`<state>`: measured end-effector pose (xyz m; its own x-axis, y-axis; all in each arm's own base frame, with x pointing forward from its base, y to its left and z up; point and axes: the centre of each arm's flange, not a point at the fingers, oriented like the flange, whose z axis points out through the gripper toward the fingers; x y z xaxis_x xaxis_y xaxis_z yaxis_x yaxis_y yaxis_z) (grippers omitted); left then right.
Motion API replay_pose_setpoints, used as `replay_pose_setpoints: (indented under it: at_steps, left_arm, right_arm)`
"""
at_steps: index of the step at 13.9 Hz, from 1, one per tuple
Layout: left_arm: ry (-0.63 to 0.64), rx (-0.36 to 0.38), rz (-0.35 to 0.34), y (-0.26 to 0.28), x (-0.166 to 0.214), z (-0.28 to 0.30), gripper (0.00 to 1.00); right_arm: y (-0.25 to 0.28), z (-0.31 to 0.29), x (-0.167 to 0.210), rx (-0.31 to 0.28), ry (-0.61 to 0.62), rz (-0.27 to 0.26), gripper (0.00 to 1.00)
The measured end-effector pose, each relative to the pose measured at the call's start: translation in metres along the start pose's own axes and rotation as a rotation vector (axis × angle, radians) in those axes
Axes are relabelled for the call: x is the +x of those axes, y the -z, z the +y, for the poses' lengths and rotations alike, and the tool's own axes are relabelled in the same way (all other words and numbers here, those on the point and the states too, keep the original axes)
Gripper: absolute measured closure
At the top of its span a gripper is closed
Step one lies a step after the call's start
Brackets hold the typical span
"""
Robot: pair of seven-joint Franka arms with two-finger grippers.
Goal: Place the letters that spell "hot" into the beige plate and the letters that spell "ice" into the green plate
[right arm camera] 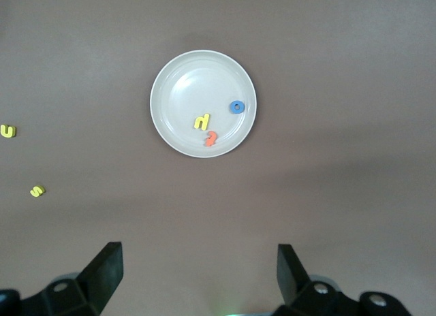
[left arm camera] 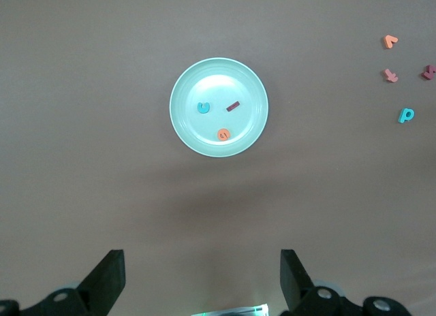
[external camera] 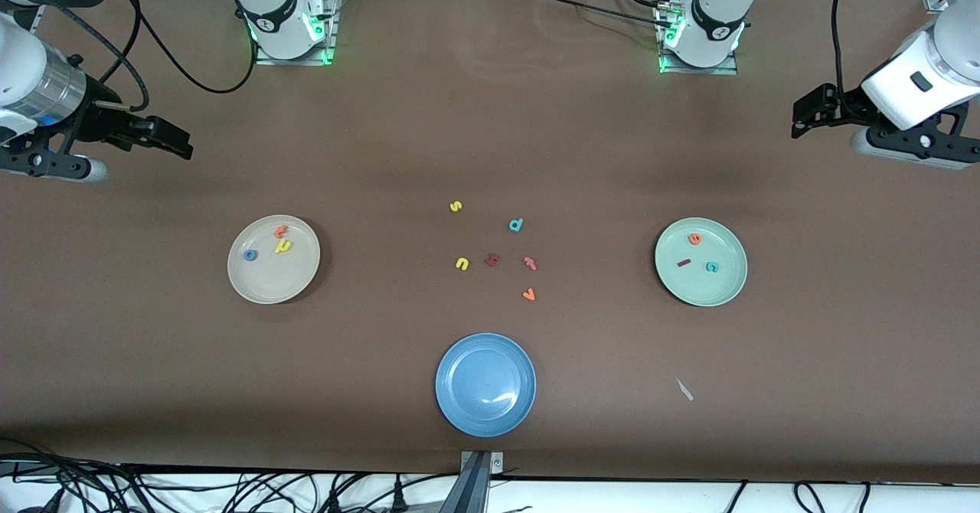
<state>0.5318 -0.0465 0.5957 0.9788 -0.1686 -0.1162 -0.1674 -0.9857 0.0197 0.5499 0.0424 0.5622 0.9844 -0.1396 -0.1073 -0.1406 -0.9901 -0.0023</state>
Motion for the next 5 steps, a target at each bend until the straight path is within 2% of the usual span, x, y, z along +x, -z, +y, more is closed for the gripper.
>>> replay_pose_setpoints:
  at_steps: [5]
  left_arm:
    - [0.0,-0.001,-0.021,-0.0017,-0.0023,0.0005,0.0]
  right_arm:
    - [-0.0002,0.0006,0.0002,0.0,-0.002,0.0,0.0]
